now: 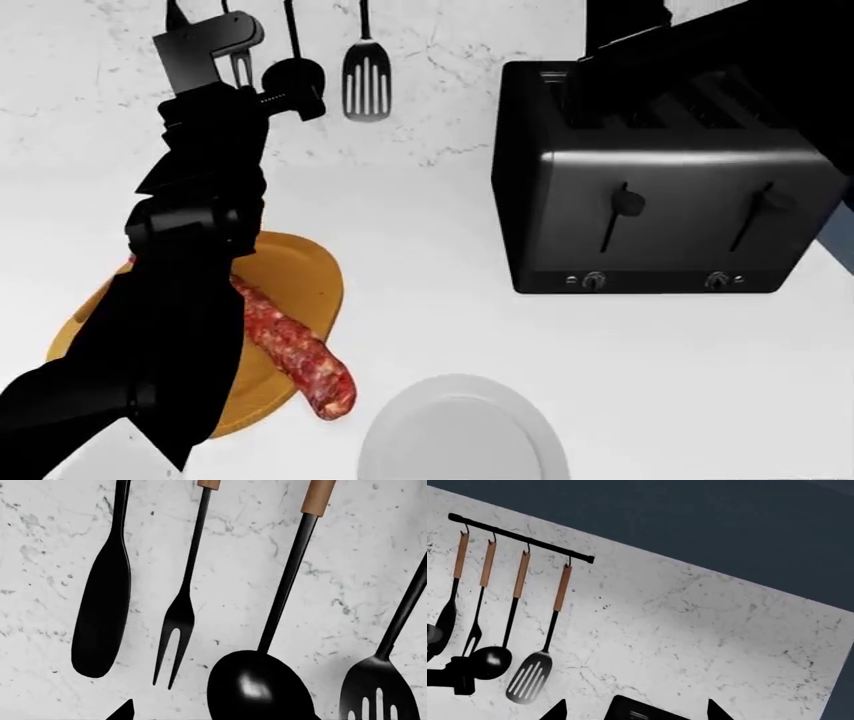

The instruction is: Pick the salami from the plate and place it on the cutting board. Then pick the condiment bottle from the cabinet and place it next to the cutting board.

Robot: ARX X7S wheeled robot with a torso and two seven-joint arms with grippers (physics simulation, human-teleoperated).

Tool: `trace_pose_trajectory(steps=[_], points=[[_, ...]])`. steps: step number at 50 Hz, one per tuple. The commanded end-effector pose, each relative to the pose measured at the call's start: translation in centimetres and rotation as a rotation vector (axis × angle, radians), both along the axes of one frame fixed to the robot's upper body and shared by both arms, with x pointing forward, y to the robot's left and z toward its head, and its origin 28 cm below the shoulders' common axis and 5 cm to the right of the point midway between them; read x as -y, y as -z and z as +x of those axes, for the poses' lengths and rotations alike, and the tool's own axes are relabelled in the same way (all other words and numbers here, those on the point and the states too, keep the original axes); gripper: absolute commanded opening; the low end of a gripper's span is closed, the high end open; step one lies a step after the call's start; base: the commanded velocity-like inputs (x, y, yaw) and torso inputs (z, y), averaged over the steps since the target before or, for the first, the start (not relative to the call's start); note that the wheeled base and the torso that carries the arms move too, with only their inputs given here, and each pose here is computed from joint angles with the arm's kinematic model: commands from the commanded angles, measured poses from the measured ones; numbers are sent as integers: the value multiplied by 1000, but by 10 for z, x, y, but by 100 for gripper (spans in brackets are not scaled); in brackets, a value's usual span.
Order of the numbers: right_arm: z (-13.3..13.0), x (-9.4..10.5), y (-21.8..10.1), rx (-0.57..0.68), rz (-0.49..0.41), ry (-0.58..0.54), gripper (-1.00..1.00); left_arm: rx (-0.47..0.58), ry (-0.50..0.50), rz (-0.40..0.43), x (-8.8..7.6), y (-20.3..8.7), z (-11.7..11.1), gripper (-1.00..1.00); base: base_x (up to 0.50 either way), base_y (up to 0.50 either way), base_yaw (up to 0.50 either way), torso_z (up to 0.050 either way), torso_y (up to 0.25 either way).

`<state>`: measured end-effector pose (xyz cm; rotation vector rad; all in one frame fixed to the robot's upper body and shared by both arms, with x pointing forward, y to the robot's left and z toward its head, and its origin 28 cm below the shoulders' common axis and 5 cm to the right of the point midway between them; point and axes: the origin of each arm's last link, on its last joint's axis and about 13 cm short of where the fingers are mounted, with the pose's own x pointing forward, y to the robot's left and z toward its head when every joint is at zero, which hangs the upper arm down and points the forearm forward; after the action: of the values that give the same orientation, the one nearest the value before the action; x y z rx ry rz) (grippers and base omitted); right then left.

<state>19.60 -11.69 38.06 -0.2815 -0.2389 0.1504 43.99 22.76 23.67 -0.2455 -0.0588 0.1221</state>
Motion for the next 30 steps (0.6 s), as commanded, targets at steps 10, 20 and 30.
trace_pose_trajectory(steps=[10, 20, 30], points=[[-5, 3, -17, 40, 124, -18, 100, -8, 11, -5, -1, 1, 0, 100, 0, 0, 0, 0, 0], [-18, -6, -33, 65, 213, 74, 100, -20, 20, -12, 1, 5, -1, 100, 0, 0, 0, 0, 0], [-45, -24, -43, 122, 283, 51, 100, -40, 22, -19, 0, 13, -2, 100, 0, 0, 0, 0, 0]])
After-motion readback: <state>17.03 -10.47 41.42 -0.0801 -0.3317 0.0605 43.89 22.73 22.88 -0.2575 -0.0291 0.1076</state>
